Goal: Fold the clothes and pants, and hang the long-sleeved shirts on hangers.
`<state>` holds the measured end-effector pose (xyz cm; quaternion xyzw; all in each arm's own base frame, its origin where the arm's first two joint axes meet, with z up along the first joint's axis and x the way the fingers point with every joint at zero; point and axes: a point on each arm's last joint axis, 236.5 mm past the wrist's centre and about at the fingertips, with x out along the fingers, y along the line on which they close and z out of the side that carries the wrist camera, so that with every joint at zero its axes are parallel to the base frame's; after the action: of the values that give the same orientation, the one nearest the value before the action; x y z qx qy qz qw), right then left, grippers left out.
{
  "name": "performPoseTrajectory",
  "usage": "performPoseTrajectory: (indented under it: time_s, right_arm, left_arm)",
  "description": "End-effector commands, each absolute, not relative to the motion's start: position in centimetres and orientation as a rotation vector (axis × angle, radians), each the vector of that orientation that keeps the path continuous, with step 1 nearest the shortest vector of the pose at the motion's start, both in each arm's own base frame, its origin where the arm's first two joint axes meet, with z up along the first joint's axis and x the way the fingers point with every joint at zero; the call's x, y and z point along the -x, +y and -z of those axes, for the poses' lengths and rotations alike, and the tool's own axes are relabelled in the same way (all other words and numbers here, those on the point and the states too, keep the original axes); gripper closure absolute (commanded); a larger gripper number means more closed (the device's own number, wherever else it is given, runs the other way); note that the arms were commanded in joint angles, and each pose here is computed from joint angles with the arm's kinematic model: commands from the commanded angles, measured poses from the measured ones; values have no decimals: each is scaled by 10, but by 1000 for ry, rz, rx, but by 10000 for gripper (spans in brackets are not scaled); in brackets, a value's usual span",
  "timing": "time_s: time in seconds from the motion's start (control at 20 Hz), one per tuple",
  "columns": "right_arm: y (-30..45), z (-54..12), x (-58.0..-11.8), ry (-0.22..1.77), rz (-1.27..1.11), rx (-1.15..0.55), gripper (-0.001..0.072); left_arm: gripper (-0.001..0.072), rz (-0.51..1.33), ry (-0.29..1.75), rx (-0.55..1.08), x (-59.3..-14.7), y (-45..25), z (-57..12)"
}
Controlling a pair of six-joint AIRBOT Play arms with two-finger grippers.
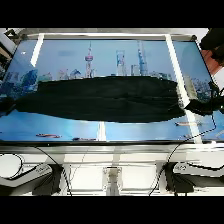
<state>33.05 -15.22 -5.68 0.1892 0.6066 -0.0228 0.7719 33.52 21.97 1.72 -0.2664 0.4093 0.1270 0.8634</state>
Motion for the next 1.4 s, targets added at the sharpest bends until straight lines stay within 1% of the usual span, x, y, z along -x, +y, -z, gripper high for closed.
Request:
performPoseTrajectory:
  time_s: [0.0,0.15,0.3,0.45,0.5,0.55,0.6,0.65,0.7,0.75,0.8,0.9,0.95,1.05,1.15,1.2,1.25,1.35]
  right_arm:
    - [-153,65,-323,1355,12,-359,227]
    - [-113,66,-324,1369,-165,-453,227]
    - [-92,76,-309,1437,-263,-452,228]
    - [-85,85,-303,1458,-277,-477,229]
    - [-83,87,-300,1468,-277,-488,244]
    - [-80,90,-298,1475,-278,-501,277]
    - [-77,92,-295,1479,-281,-516,281]
    - [-73,93,-294,1480,-287,-535,358]
    - [-70,94,-294,1477,-287,-552,469]
    - [-68,92,-297,1469,-278,-578,663]
    - [-65,88,-303,1442,-280,-602,689]
    - [-58,66,-324,1355,-318,-645,691]
    - [-56,43,-340,1281,-355,-637,692]
    - [-69,-15,-366,1125,-359,-524,693]
    - [-106,-78,-377,971,-245,-362,694]
    - [-129,-104,-375,905,-161,-297,694]
    - [-151,-127,-369,838,-75,-260,695]
    - [-178,-144,-348,782,28,-266,695]
  left_arm:
    - [684,-310,839,596,-298,233,-41]
    - [684,-246,909,638,-289,217,-29]
    - [684,-232,927,651,-288,214,-25]
    - [684,-238,939,641,-286,215,-23]
    - [684,-240,944,637,-284,216,-22]
    - [684,-241,947,634,-284,216,-22]
    - [684,-241,948,635,-284,216,-22]
    - [684,-241,948,635,-284,216,-22]
    - [684,-238,950,637,-283,215,-22]
    - [684,-237,951,642,-283,214,-22]
    - [684,-226,951,652,-284,211,-22]
    - [684,-163,891,722,-298,197,-37]
    - [684,-98,824,759,-311,187,-54]
    - [684,91,646,749,-336,167,-108]
    - [684,214,443,726,-345,162,-167]
    - [684,219,364,723,-342,169,-187]
    - [683,190,338,721,-335,178,-193]
    - [683,136,385,705,-317,191,-181]
